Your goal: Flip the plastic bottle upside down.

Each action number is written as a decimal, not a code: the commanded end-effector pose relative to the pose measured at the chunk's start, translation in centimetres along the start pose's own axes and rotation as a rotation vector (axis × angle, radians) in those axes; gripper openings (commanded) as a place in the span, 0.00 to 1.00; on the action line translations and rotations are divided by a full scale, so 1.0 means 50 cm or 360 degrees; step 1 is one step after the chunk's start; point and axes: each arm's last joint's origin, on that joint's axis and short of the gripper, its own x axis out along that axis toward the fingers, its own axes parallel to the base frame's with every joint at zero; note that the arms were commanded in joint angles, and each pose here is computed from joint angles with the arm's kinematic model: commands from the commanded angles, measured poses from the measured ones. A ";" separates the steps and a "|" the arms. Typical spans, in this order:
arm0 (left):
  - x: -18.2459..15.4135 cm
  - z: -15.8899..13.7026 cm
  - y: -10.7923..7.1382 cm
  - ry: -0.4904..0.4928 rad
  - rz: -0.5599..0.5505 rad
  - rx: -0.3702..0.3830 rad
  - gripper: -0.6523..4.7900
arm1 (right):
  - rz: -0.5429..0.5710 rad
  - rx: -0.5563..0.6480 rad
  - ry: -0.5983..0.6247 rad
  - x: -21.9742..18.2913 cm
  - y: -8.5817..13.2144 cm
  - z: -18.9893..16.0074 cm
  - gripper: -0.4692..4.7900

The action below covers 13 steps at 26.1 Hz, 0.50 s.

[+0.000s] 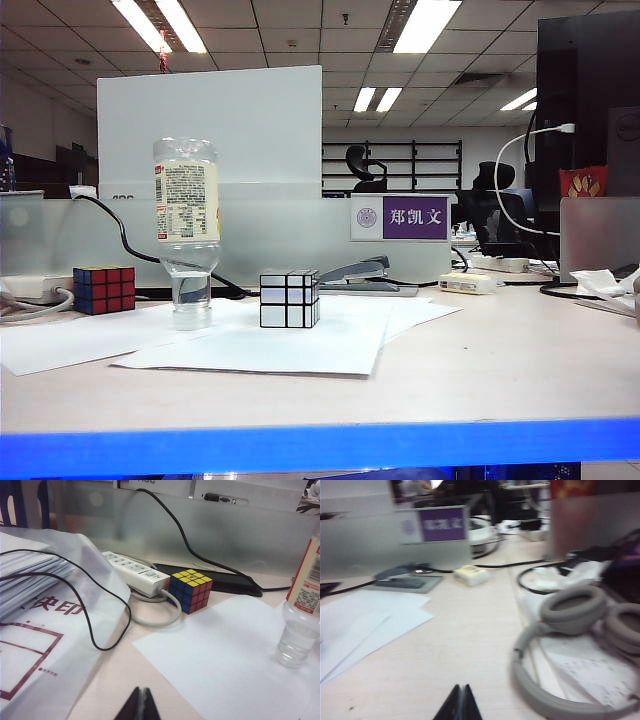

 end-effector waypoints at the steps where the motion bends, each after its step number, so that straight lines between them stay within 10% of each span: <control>1: 0.000 0.003 0.000 -0.0018 -0.0005 0.0000 0.11 | -0.0057 0.0006 0.0000 0.001 -0.002 -0.004 0.07; 13: 0.000 0.002 0.000 -0.0017 -0.0005 0.0000 0.11 | -0.0057 0.0000 0.0008 0.001 -0.002 -0.005 0.07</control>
